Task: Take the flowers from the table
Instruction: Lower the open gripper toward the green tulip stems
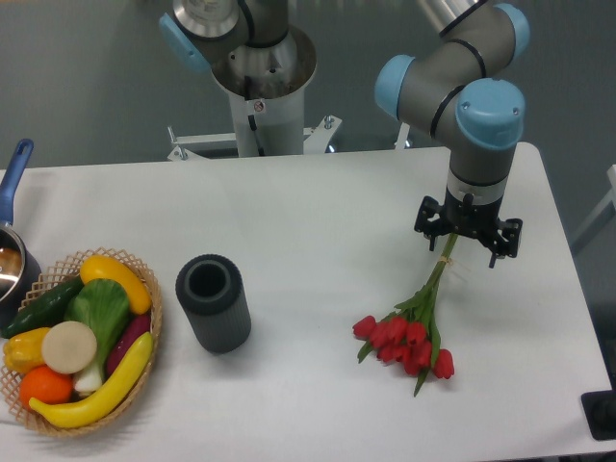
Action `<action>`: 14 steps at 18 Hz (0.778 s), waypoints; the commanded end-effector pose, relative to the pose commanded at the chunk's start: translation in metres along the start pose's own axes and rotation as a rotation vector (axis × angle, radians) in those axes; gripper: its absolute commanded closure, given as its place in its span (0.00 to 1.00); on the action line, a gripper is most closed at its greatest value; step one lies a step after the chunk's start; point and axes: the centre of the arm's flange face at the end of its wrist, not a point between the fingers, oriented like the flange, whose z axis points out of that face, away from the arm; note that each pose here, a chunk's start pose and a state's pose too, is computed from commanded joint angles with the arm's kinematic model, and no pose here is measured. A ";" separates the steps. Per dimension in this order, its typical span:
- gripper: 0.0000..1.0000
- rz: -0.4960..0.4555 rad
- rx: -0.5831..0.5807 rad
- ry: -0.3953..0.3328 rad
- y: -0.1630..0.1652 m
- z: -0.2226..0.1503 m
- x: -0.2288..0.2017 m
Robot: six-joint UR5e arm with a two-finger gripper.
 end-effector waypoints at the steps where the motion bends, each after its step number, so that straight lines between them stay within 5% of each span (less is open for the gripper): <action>1: 0.00 0.000 -0.001 0.001 0.000 0.001 0.000; 14: 0.00 -0.012 0.014 -0.021 0.005 0.014 0.010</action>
